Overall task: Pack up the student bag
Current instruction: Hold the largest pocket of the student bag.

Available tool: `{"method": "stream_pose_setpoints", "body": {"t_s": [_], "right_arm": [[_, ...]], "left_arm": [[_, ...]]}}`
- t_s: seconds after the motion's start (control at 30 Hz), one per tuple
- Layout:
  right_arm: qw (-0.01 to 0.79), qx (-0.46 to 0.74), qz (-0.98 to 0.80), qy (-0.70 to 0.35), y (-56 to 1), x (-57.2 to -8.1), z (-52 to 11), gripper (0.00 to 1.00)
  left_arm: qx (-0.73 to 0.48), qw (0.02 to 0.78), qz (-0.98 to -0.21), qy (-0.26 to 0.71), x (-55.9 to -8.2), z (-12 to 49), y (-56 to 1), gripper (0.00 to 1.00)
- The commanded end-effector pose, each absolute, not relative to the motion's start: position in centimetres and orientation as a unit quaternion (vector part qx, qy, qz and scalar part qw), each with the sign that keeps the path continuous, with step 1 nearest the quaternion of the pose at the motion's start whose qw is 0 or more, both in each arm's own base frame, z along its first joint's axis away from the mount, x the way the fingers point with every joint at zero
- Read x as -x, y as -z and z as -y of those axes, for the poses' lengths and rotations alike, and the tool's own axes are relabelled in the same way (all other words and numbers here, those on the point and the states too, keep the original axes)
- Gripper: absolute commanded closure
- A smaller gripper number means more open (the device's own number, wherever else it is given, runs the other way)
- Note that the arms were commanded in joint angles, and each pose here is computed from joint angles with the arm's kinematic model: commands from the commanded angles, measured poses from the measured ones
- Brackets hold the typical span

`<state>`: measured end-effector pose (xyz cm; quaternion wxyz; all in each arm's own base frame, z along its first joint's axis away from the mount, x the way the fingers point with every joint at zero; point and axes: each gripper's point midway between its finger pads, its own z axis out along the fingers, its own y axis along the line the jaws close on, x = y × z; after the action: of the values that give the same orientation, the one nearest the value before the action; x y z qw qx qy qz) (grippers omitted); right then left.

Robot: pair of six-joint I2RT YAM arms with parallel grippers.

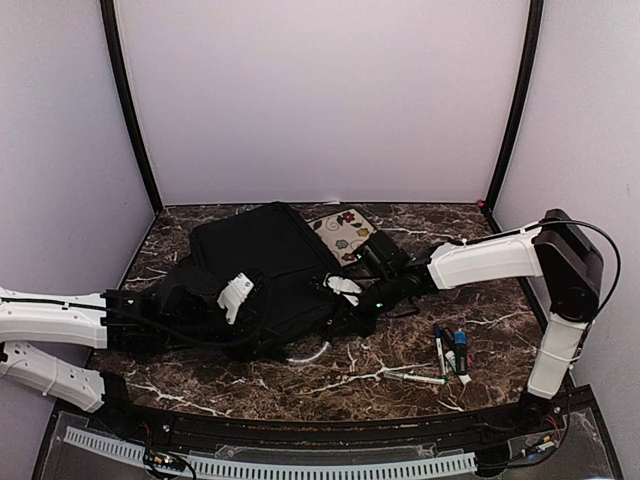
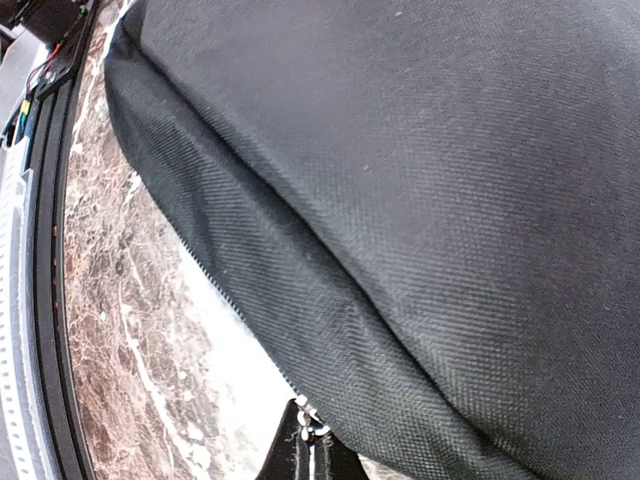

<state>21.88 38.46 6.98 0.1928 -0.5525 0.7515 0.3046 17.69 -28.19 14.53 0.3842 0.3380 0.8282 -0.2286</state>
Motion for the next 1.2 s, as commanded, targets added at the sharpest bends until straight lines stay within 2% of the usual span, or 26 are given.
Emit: {"method": "stream_pose_setpoints", "body": {"t_s": [0.0, 0.23, 0.4, 0.6, 0.77, 1.03, 1.17], "right_arm": [[0.207, 0.566, -0.726, -0.331, -9.5, -20.6, -39.8, 1.0], [0.203, 0.567, -0.725, -0.334, -9.4, -20.1, -39.9, 1.0], [0.199, 0.564, -0.726, -0.339, -9.3, -19.8, -39.7, 1.0], [0.199, 0.562, -0.728, -0.339, -9.0, -19.7, -39.5, 1.0], [0.186, 0.555, -0.734, -0.343, -8.4, -19.9, -39.5, 1.0], [0.178, 0.526, -0.768, -0.319, -6.8, -22.7, -36.7, 1.0], [0.17, 0.511, -0.79, -0.293, -5.4, -24.5, -34.6, 1.0]], "left_arm": [[-0.386, 0.419, -0.793, 0.215, -19.4, 31.8, -15.7, 0.29], [-0.417, 0.415, -0.795, 0.146, -22.4, 34.8, -13.5, 0.38], [-0.389, 0.428, -0.811, 0.083, -24.4, 33.5, -11.8, 0.38], [-0.378, 0.44, -0.813, 0.049, -25.3, 32.7, -10.4, 0.46], [-0.397, 0.441, -0.803, 0.058, -25.1, 33.4, -9.9, 0.62], [-0.413, 0.436, -0.797, 0.067, -24.0, 32.6, -11.2, 0.98], [-0.429, 0.432, -0.788, 0.095, -22.6, 32.0, -12.2, 1.0]]}}
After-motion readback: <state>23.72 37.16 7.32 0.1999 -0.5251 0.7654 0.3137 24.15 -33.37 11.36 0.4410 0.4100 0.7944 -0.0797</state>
